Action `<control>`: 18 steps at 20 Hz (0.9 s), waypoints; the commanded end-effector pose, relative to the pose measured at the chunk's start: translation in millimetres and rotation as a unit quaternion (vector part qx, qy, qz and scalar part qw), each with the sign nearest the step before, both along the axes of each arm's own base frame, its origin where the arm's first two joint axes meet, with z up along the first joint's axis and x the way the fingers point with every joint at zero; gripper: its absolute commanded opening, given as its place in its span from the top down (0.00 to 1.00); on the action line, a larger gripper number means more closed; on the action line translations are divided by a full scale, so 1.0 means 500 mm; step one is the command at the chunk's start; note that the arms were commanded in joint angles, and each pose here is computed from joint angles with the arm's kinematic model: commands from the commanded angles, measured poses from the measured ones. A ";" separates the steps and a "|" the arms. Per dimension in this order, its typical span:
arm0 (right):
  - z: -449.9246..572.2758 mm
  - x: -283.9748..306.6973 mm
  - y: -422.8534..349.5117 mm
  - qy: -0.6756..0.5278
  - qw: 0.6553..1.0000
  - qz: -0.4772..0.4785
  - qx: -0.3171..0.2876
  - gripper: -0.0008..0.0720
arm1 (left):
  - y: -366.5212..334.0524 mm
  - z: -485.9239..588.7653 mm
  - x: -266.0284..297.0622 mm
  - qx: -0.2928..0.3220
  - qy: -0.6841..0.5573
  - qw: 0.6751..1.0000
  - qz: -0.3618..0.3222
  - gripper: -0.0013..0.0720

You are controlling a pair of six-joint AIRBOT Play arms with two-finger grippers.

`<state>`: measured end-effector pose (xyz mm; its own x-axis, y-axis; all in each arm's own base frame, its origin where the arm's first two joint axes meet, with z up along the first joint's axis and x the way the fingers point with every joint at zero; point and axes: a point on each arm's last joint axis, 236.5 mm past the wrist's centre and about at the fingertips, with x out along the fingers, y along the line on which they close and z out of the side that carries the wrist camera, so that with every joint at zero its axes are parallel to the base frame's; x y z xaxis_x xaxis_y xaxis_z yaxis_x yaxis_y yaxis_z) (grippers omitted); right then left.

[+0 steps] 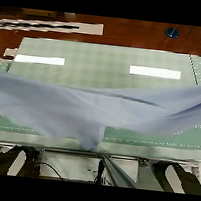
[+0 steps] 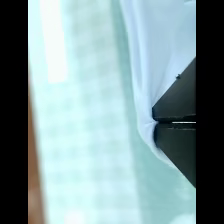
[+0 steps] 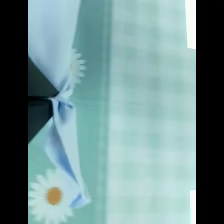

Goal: Fold the shirts.

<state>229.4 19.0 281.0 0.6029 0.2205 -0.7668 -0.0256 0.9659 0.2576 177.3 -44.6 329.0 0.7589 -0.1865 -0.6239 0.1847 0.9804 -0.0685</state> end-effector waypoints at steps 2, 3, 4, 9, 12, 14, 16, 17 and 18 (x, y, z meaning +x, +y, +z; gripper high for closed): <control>-0.259 0.009 -0.016 0.185 0.981 0.000 0.054 0.96 | -0.001 -0.247 0.064 -0.052 0.161 0.986 -0.008 0.95; -0.303 0.031 -0.012 0.201 0.977 -0.001 0.076 0.96 | 0.004 -0.298 0.101 -0.061 0.162 0.985 -0.001 0.95; -0.339 0.060 -0.011 0.209 0.973 -0.002 0.095 0.96 | 0.004 -0.351 0.143 -0.082 0.158 0.984 0.008 0.95; -0.449 0.293 -0.036 0.134 0.977 -0.027 0.164 0.96 | -0.054 -0.535 0.270 -0.217 0.168 0.962 0.005 0.95; -0.486 0.377 -0.053 0.094 0.975 -0.059 0.193 0.96 | -0.057 -0.578 0.326 -0.250 0.169 0.953 0.015 0.95; -0.510 0.414 -0.083 0.075 0.976 -0.089 0.185 0.96 | -0.063 -0.605 0.347 -0.257 0.175 0.950 0.016 0.95; -0.534 0.427 -0.095 0.075 0.975 -0.101 0.182 0.96 | -0.079 -0.638 0.349 -0.257 0.197 0.946 0.012 0.95; -0.548 0.427 -0.097 0.083 0.975 -0.101 0.182 0.96 | -0.091 -0.652 0.348 -0.256 0.208 0.944 0.007 0.95; -0.558 0.427 -0.096 0.089 0.974 -0.101 0.182 0.96 | -0.104 -0.668 0.344 -0.255 0.221 0.941 0.000 0.95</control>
